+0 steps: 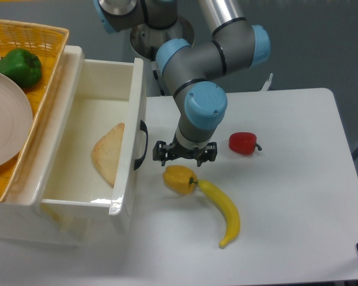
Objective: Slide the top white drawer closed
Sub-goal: 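Move the gripper toward the open white drawer's front face, then push the drawer front with the gripper into the cabinet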
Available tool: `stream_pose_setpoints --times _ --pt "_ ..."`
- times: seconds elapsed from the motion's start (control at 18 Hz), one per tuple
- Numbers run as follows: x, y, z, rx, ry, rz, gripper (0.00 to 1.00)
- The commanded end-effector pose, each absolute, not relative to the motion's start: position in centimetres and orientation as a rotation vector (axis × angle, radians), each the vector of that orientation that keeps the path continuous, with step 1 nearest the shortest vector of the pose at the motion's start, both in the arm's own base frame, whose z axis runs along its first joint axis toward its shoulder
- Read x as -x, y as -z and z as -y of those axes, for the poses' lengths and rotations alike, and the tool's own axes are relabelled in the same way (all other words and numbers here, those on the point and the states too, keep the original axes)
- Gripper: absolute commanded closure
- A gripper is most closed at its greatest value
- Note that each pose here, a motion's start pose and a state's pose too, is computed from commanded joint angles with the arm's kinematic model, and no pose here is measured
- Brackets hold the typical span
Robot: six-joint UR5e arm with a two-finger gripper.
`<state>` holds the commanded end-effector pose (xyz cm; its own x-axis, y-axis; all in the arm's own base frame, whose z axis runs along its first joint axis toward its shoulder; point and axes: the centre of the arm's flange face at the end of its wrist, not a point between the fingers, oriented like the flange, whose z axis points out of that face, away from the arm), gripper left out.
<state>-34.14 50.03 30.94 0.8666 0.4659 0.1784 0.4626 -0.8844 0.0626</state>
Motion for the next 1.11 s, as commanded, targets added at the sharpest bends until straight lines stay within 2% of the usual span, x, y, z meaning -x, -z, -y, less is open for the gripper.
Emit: stream_pose_setpoints --times 1.11 --pt "29.7 -31.8 -52.4 -3.036 -0.280 -0.679 0.00"
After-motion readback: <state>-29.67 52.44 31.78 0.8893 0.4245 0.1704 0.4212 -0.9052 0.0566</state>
